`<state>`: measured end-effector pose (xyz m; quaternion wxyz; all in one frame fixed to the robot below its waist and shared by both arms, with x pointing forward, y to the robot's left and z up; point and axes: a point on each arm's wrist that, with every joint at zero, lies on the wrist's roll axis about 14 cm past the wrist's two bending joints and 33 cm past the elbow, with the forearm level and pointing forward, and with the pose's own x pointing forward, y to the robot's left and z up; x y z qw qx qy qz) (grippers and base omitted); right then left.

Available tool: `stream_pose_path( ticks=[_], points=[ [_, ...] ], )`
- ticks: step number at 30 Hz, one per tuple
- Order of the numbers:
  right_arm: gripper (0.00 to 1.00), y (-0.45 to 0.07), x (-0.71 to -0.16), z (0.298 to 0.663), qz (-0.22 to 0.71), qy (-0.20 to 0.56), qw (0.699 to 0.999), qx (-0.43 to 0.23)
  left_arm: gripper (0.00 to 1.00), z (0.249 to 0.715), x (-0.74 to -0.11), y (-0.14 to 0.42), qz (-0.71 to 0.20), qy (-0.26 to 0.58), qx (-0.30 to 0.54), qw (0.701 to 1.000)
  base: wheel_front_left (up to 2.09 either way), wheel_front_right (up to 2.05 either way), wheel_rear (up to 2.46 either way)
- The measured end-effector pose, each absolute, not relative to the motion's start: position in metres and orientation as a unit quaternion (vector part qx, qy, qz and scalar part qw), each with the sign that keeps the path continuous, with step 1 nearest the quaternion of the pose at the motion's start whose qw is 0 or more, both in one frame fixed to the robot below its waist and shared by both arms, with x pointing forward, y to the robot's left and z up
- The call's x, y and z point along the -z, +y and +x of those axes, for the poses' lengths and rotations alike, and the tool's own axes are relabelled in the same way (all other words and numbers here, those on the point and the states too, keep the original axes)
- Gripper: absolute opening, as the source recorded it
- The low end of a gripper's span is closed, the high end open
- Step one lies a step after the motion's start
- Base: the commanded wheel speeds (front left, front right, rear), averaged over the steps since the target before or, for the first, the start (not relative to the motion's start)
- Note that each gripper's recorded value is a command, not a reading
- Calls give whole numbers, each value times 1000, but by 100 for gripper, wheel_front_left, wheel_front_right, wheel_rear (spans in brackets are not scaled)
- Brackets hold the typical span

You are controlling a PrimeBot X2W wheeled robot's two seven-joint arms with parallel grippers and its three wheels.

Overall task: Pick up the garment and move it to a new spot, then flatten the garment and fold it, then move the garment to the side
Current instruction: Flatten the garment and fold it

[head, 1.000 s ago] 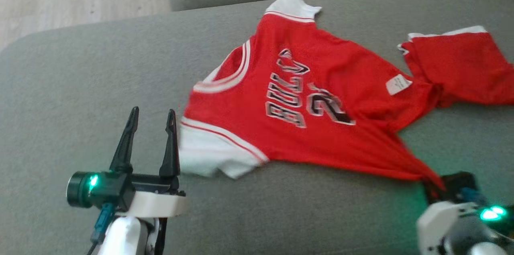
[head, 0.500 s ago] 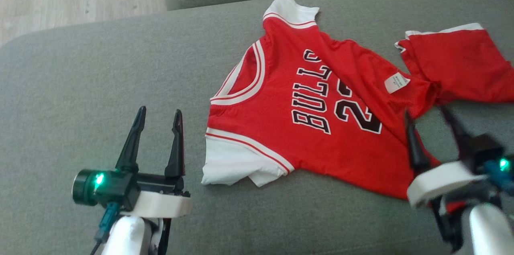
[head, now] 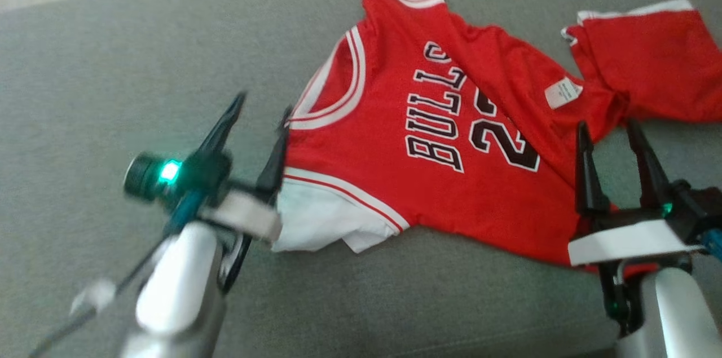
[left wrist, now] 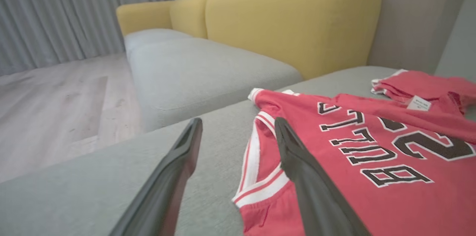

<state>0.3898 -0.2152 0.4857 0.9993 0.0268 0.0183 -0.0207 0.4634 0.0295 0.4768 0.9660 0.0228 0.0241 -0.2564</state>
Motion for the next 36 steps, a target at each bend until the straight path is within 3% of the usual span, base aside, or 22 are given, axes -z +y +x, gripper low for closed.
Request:
stream_pose_path(
  ticks=[7, 12, 26, 27, 28, 36],
  points=[
    [100, -229, -467, 393, 38, 33, 998, 44, 100, 505, -429, -20, 79, 144, 334, 928, 0, 0, 0],
    [100, -234, -440, 387, 42, 69, 995, 57, 100, 534, -420, -56, 88, 151, 376, 910, 0, 0, 0],
    [100, -251, -424, 381, 35, 89, 992, 85, 100, 561, -373, -92, 101, 208, 414, 881, 0, 0, 0],
    [100, -252, -423, 380, 34, 90, 992, 86, 37, 563, -372, -93, 106, 209, 415, 879, 0, 0, 0],
    [100, -253, -423, 380, 33, 91, 992, 87, 0, 565, -372, -93, 107, 207, 414, 880, 0, 0, 0],
    [100, -253, -429, 386, 32, 79, 993, 84, 0, 592, -379, -63, 107, 164, 367, 909, 0, 0, 0]
  ],
)
